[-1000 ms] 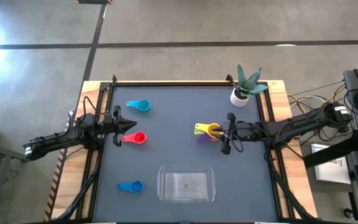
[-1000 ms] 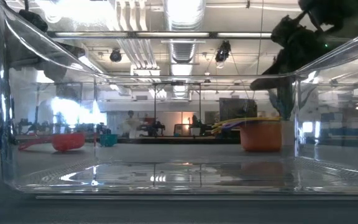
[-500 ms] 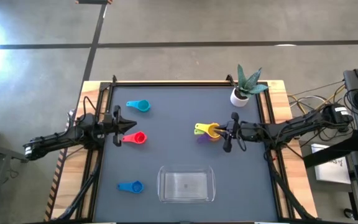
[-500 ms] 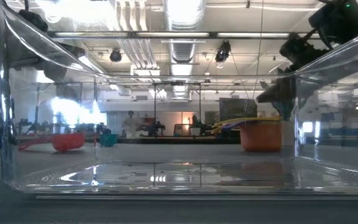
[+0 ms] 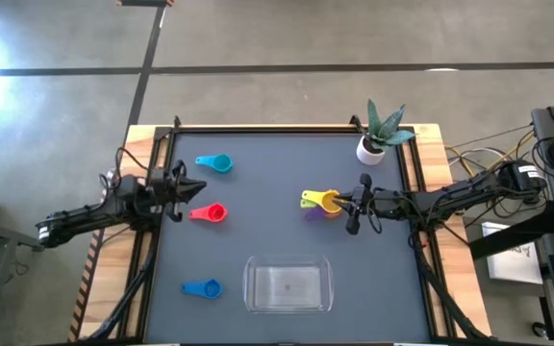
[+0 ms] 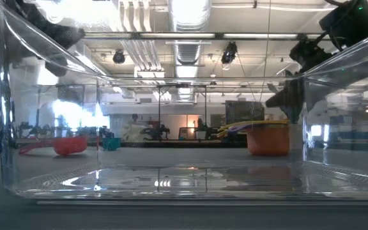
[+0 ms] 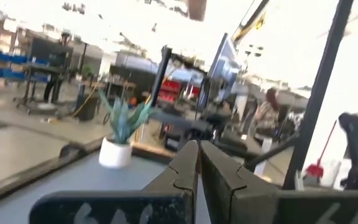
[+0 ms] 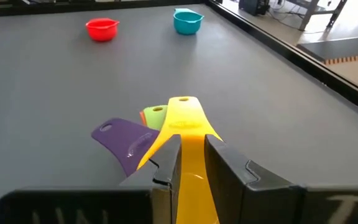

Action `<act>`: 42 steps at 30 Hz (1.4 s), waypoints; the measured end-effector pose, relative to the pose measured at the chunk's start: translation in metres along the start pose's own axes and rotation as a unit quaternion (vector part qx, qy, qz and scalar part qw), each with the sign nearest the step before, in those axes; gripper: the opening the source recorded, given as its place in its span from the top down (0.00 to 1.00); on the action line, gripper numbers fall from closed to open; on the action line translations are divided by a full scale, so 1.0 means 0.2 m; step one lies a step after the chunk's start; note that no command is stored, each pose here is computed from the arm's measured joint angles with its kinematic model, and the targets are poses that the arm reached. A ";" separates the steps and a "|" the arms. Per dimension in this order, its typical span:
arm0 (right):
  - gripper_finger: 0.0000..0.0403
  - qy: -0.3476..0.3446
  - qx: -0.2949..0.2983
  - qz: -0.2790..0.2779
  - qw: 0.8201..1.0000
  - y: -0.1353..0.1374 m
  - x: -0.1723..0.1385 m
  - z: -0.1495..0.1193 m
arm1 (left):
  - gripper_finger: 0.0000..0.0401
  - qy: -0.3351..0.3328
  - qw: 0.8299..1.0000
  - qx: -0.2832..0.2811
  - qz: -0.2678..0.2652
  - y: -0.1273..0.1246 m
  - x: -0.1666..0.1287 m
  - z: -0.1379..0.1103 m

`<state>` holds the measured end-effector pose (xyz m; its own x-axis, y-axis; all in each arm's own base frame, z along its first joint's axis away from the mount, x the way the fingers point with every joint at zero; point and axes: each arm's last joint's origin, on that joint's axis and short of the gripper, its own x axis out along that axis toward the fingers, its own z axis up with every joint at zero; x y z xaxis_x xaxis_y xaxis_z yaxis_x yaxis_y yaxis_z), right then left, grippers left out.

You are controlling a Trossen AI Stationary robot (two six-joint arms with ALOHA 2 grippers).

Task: Nest measuring cups in basket
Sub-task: Stack the light blue measuring cup on top of the yellow measuring cup

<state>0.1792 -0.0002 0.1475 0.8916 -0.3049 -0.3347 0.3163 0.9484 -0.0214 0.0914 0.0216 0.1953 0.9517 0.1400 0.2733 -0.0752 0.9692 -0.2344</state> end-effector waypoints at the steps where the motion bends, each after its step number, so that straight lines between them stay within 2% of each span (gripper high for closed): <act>1: 0.86 0.000 0.000 0.001 1.000 0.00 0.00 0.00 | 1.00 -0.009 1.000 0.001 -0.003 0.00 0.00 0.01; 6: 0.85 -0.001 0.000 0.001 1.000 0.00 0.00 0.00 | 1.00 -0.066 0.998 -0.007 -0.012 -0.02 0.00 0.07; 8: 0.85 -0.001 0.000 0.001 1.000 0.00 0.00 0.00 | 1.00 -0.061 0.998 -0.002 -0.006 -0.03 0.01 0.14; 11: 0.85 -0.001 -0.002 0.001 1.000 0.00 0.00 0.00 | 1.00 -0.001 0.999 0.010 0.039 -0.05 0.06 0.25; 14: 0.85 -0.001 -0.002 0.001 1.000 0.00 0.00 0.00 | 1.00 0.082 0.988 0.026 0.126 -0.06 0.13 0.36; 16: 0.85 -0.001 -0.002 0.001 1.000 0.00 0.00 0.00 | 1.00 0.135 0.969 0.041 0.201 -0.05 0.18 0.42; 18: 0.85 -0.001 -0.003 0.001 1.000 0.00 0.00 0.00 | 1.00 0.187 0.943 0.059 0.268 -0.04 0.23 0.46; 21: 0.85 -0.001 -0.001 0.001 1.000 0.00 0.00 0.00 | 0.98 0.252 0.911 0.073 0.320 -0.03 0.32 0.50; 26: 0.85 -0.004 0.001 0.002 1.000 0.00 0.00 0.01 | 0.83 0.359 0.865 0.076 0.343 0.00 0.47 0.50; 31: 0.85 -0.009 0.003 0.007 1.000 0.00 0.00 0.01 | 0.59 0.466 0.796 0.102 0.373 0.06 0.59 0.42; 35: 0.85 -0.008 0.003 0.018 1.000 0.01 0.00 0.01 | 0.44 0.555 0.746 0.103 0.353 0.09 0.62 0.30; 38: 0.85 -0.008 0.003 0.018 1.000 0.01 0.00 0.01 | 0.38 0.583 0.727 0.116 0.345 0.12 0.64 0.24; 42: 0.85 -0.016 0.004 0.018 1.000 0.01 0.00 0.02 | 0.36 0.589 0.721 0.129 0.343 0.22 0.69 0.20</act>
<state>0.1811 0.0008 0.1514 0.9126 -0.2727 -0.3048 0.2854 0.9584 -0.0029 0.2069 0.0919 0.2599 0.2456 0.4821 -0.8410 -0.5570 0.7802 0.2845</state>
